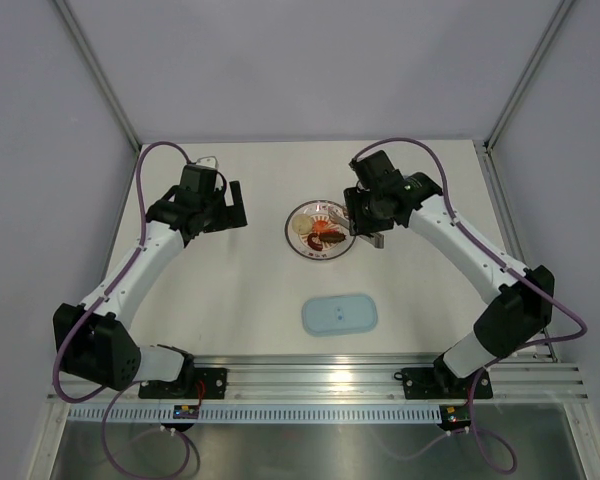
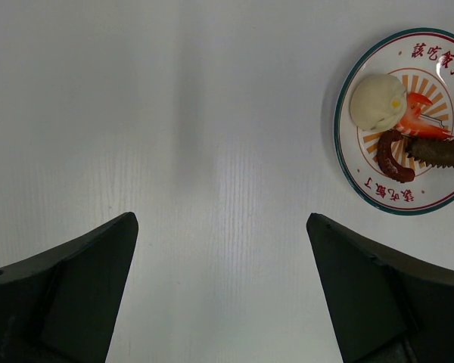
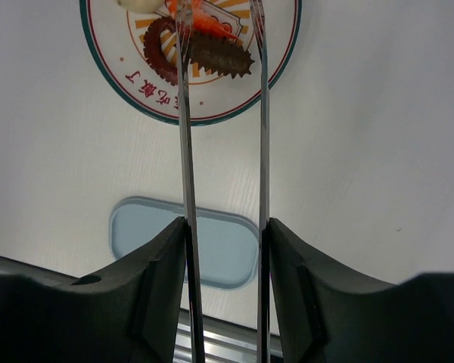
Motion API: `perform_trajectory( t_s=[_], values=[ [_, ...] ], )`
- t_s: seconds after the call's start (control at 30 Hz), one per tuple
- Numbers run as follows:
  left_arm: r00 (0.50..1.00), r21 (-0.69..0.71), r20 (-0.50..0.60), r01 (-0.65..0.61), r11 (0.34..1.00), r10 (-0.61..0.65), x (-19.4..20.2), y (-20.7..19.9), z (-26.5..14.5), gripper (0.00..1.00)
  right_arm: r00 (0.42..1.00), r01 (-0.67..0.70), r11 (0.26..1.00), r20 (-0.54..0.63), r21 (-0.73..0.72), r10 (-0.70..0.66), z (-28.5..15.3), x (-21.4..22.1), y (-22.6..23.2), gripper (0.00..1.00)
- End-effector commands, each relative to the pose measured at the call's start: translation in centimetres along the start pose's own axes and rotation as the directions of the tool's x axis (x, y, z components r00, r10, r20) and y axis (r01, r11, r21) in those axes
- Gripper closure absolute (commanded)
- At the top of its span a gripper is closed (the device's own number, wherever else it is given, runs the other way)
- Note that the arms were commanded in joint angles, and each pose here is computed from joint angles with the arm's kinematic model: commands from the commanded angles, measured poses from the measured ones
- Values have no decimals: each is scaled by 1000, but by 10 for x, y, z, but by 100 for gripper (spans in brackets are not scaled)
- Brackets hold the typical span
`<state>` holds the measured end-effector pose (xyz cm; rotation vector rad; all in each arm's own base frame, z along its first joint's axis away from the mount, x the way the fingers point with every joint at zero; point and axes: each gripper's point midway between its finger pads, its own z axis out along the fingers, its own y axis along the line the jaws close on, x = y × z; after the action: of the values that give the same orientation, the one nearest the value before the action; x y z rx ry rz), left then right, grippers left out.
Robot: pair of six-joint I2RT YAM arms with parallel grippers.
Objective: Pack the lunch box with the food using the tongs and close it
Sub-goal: Adjust the fake food on the plate.
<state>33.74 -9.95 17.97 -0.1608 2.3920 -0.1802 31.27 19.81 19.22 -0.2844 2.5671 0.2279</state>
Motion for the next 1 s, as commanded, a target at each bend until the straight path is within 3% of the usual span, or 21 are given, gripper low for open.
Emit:
perform_trajectory(
  t_s=[0.0, 0.23, 0.97],
  values=[
    [999, -10, 32, -3, 1000, 3, -11, 0, -1, 1, 996, 91, 993, 3, -81, -91, -13, 10, 16, 48],
    [1000, -4, 31, 2, 1000, -2, -11, -1, -2, 1, 985, 147, 988, -86, -46, -150, -1, 32, 12, 49],
    [999, 9, 33, 14, 1000, -14, -11, -3, -5, 1, 956, 265, 962, -145, 67, -254, 25, 28, -1, 49]
  ],
)
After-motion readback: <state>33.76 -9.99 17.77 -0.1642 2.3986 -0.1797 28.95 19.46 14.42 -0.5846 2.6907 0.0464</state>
